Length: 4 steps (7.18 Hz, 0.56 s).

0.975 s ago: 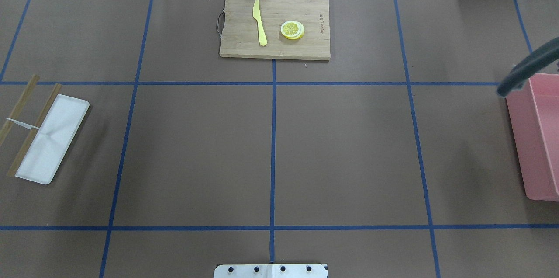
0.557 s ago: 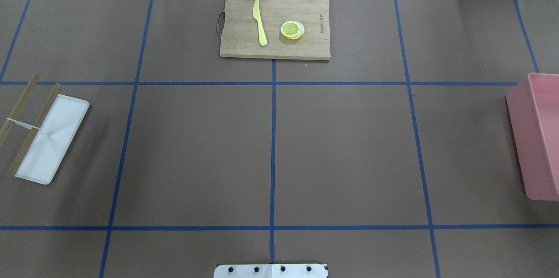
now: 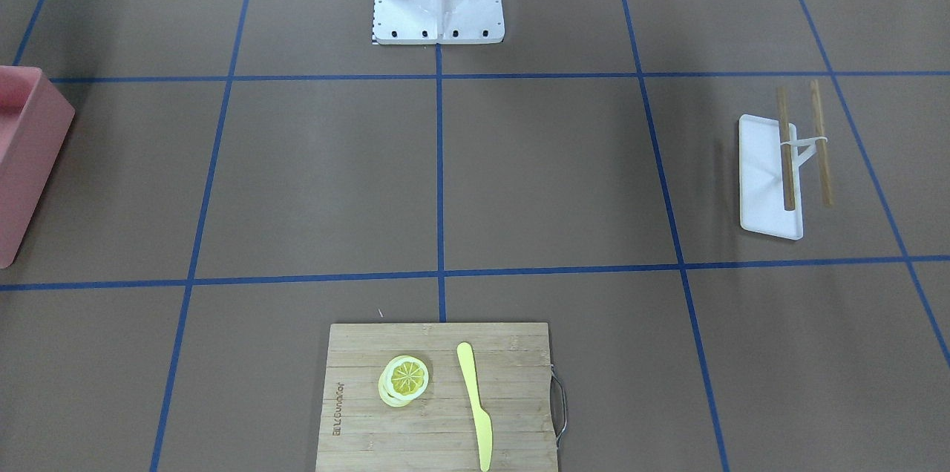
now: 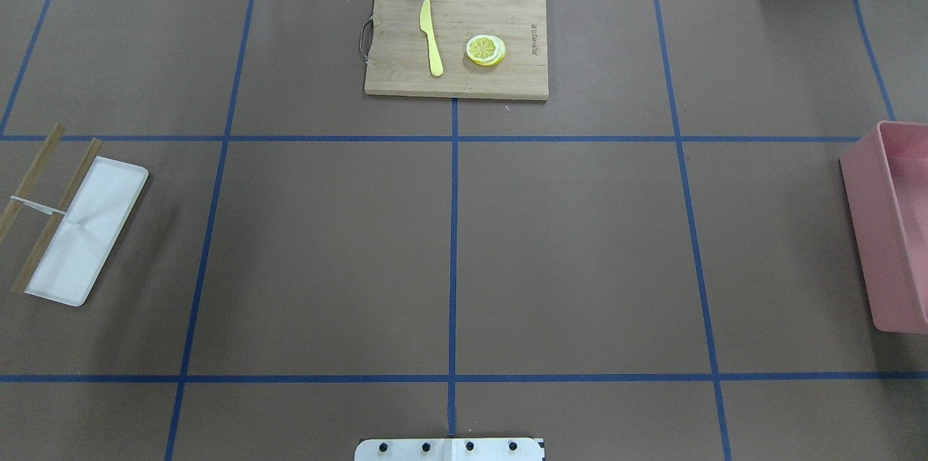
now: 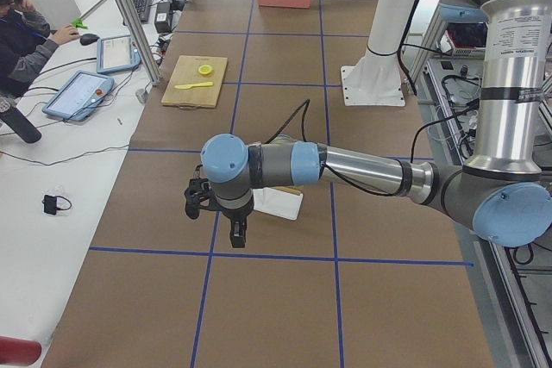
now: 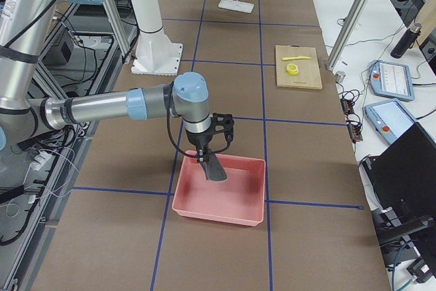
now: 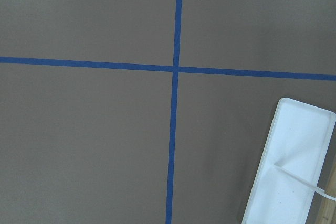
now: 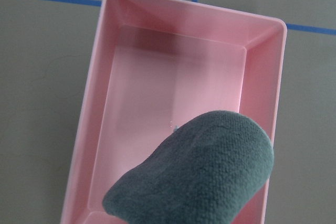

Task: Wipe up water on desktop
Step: 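Open the right gripper to drop the cloth into the pink bin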

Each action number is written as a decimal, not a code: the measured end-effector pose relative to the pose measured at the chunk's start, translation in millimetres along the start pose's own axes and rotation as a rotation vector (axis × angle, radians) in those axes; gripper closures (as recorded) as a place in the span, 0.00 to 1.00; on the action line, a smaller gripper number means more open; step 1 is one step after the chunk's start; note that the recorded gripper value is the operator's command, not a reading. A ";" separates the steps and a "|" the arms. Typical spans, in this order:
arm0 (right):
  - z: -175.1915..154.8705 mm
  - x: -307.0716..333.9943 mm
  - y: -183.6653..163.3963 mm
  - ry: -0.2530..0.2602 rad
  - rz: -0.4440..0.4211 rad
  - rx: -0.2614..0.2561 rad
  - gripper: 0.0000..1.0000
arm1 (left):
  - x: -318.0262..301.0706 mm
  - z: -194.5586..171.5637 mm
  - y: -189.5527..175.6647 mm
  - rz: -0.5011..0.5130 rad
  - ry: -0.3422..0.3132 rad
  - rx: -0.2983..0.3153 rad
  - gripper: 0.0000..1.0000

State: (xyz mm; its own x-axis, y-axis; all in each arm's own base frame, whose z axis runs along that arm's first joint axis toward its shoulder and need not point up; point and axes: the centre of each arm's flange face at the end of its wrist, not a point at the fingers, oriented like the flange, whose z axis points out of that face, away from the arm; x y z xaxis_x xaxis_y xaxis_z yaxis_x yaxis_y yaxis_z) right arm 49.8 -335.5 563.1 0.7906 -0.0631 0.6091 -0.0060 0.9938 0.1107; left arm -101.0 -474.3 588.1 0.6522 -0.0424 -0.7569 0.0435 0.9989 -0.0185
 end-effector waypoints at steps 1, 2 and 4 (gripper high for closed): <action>18.0 14.0 2.6 0.001 0.009 0.003 0.98 | 0.0 -0.1 0.2 0.000 0.000 0.000 0.01; 31.9 23.5 4.7 0.000 0.010 0.003 0.86 | -0.2 0.0 0.4 0.000 0.000 0.000 0.01; 46.6 24.7 6.4 -0.004 -0.008 -0.012 0.84 | -0.5 0.3 1.2 -0.001 0.000 0.000 0.01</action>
State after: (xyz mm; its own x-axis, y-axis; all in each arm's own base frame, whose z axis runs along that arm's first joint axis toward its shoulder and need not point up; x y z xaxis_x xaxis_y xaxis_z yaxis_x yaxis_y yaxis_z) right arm 40.8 -335.0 615.4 0.7880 -0.0717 0.6115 0.0080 0.9943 0.1063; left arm -101.0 -473.0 588.7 0.6521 -0.0434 -0.7569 0.0438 0.9989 -0.0195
